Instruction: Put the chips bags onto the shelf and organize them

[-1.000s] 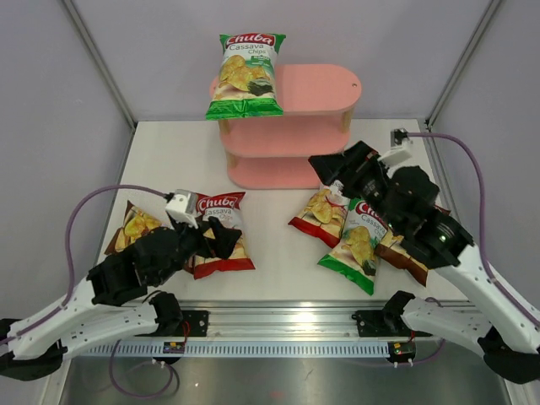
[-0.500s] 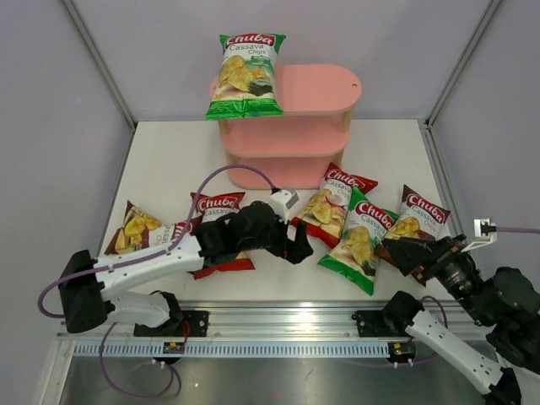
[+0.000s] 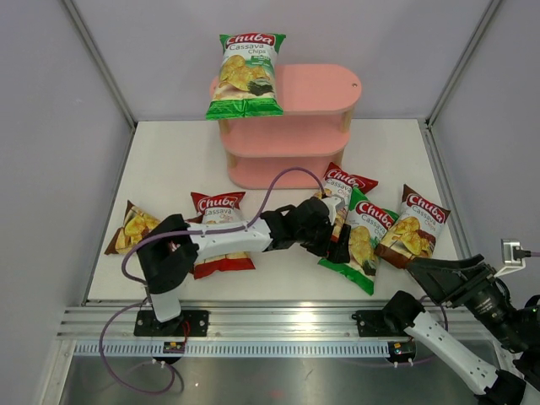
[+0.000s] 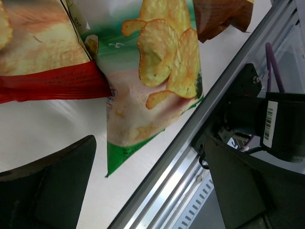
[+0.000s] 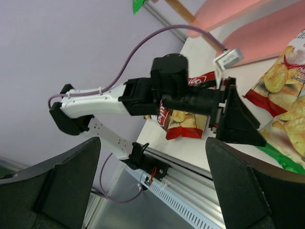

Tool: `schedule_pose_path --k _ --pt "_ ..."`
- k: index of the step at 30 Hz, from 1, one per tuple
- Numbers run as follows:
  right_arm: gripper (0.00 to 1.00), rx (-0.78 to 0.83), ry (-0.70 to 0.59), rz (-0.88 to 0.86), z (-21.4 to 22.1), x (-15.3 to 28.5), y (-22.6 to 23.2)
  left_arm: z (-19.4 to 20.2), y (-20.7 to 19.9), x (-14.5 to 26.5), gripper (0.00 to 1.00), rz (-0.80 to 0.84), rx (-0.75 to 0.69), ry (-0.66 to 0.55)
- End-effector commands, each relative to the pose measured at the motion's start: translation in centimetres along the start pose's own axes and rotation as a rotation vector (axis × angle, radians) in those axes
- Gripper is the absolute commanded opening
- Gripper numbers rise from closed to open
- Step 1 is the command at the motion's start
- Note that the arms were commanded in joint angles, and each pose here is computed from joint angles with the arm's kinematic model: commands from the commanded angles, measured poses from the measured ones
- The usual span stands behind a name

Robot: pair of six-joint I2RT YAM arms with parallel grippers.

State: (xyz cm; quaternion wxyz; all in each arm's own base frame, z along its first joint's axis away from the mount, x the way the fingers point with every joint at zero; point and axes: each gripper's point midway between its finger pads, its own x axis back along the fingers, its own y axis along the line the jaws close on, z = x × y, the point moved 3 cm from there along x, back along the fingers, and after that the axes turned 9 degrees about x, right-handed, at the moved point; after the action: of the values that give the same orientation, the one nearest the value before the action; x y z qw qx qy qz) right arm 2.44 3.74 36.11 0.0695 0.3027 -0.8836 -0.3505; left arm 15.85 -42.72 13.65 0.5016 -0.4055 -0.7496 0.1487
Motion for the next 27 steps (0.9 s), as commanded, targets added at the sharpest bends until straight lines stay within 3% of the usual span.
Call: schedule_pose_path --k 1,10,14,18,23,27 --pt "0.99 -0.005 0.103 -0.067 0.9 -0.9 1.7 -1.2 -2.7 -1.5 0.99 0.107 0.01 0.005" --pt "0.99 -0.027 0.156 -0.184 2.0 -2.3 3.5 0.9 -1.2 -4.8 0.96 0.157 0.063 0.067" --pt "0.99 -0.033 0.193 -0.17 2.8 -3.3 3.4 1.0 -2.6 -5.2 0.87 0.256 0.088 0.068" --pt "0.99 -0.03 0.195 -0.164 2.8 -3.2 3.2 1.2 -2.2 -4.7 0.68 0.258 0.123 0.047" --pt "0.99 -0.038 0.171 -0.161 2.6 -2.8 3.0 1.1 -1.9 -3.9 0.37 0.252 0.15 -0.002" --pt "0.99 -0.038 0.173 -0.151 2.8 -2.8 2.7 0.7 -2.7 -2.1 0.22 0.281 0.152 -0.03"
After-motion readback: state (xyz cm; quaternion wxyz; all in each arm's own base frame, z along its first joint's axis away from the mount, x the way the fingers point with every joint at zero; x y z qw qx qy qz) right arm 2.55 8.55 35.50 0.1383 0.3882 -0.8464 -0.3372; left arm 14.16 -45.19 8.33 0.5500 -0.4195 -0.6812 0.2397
